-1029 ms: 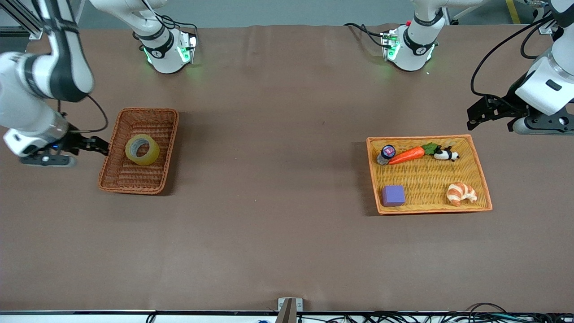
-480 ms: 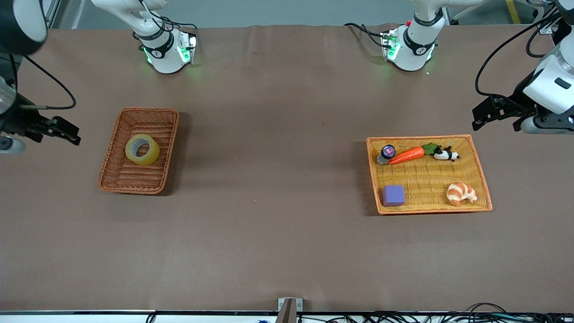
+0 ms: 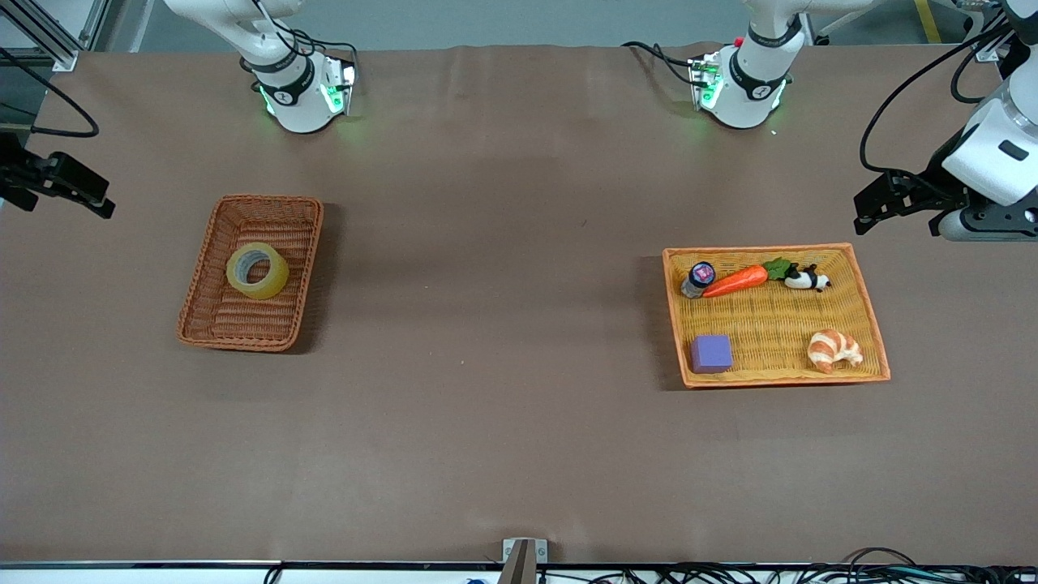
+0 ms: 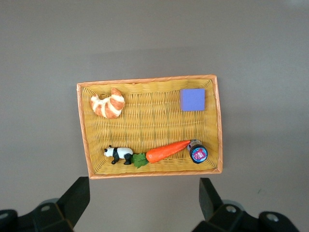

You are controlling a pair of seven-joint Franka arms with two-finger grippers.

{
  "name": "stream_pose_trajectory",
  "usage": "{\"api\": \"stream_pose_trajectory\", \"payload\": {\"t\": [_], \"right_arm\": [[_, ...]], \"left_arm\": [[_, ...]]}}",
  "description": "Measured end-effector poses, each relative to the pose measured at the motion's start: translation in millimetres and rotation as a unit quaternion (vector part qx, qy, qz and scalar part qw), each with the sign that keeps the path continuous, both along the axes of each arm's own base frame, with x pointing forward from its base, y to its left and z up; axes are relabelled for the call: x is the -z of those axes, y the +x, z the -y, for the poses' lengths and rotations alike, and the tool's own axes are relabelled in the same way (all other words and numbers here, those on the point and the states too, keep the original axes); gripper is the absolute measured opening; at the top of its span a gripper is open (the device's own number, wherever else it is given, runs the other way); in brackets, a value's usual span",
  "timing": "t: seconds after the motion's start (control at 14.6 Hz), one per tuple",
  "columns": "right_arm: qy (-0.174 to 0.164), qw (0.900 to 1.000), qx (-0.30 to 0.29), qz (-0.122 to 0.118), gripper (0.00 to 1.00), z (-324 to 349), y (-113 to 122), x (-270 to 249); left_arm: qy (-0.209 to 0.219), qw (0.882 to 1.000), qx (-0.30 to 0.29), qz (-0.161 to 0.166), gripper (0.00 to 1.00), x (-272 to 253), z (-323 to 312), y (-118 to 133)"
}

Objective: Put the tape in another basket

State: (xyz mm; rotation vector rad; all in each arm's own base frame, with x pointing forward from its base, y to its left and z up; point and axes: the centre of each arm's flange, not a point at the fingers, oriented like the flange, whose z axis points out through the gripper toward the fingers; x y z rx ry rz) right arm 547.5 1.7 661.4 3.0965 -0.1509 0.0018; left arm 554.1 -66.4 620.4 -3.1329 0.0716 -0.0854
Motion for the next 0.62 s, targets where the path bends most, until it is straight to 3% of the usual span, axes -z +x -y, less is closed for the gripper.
{"api": "stream_pose_trajectory", "payload": {"t": [0.62], "right_arm": [[0.000,1.000,-0.015,-0.012,1.00,1.3,7.4,12.7]], "left_arm": [[0.002,1.000,0.001,-0.013,1.00,1.1,0.1,-2.9]]}}
